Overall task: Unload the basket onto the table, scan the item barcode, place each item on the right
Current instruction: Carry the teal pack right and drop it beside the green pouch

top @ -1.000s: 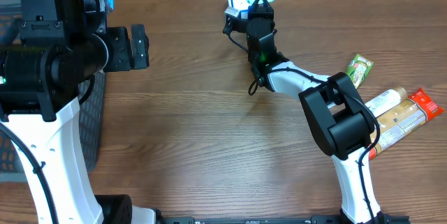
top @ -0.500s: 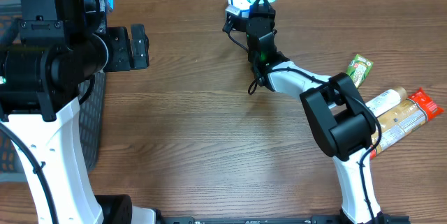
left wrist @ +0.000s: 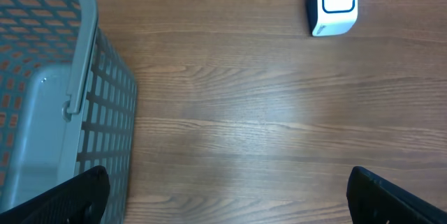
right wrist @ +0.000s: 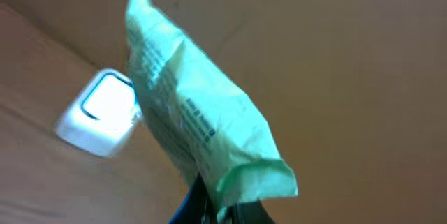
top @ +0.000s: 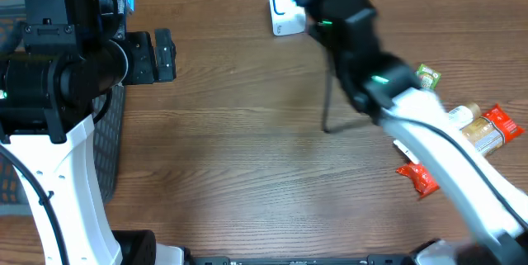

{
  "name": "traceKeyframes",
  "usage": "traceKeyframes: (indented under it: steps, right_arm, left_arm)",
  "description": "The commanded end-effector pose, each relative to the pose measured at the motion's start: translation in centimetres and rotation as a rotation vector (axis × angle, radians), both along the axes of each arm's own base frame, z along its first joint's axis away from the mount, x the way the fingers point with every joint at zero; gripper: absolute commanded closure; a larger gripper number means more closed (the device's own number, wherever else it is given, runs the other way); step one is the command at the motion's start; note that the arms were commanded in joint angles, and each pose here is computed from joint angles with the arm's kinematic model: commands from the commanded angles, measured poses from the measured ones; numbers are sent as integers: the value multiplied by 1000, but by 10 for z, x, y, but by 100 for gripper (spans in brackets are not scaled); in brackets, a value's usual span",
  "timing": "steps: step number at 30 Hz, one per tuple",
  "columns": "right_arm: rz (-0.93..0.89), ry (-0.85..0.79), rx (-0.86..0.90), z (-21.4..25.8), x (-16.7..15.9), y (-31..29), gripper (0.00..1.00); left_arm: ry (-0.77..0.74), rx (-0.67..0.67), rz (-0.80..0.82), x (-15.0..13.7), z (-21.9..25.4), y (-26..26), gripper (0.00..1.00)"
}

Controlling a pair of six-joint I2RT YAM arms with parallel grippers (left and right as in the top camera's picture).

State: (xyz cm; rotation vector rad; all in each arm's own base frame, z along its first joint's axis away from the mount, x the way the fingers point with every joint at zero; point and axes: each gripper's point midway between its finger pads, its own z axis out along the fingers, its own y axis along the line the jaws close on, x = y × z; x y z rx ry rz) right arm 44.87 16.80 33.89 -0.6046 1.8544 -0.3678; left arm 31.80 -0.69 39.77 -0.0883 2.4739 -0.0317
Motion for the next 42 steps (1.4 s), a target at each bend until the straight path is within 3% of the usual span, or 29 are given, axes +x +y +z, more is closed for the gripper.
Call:
traceKeyframes:
  steps: [1,3,10,17,25,26,29,31,34,38,42]
  right_arm:
    - [-202,129,650,15,-35,-35,96]
    - [-405,209,787,0,-59,-78,96]
    - [-1034,321,885,-75,-111,-206,96]
    - [-1247,307,949,-156,-119,-251,96]
    - [-1301,291,1002,-215,-110,-254,96]
    - [-1302,293,1001,-217,-110,-254,93]
    - [-1292,280,1010,-215,-106,-254,67]
    - [-1280,278,1023,-214,-103,-253,57]
    - [-1202,342,1031,-215,-98,-241,57]
    - [-1003,470,1032,-208,-89,-213,47]
    - [-803,506,1030,-176,-85,-191,42]
  left_arm:
    - [-8,5,-20,0,2,-1,0]
    - [-8,5,-20,0,2,-1,0]
    - [-8,5,-20,0,2,-1,0]
    - [-8,5,-20,0,2,-1,0]
    - [-8,5,-20,0,2,-1,0]
    - [-8,5,-20,0,2,-1,1]
    - [-8,5,-20,0,2,-1,0]
    - [-8,5,-20,0,2,-1,0]
    - [-8,5,-20,0,2,-1,1]
    - [-8,5,-20,0,2,-1,0]
    - [-8,5,-20,0,2,-1,1]
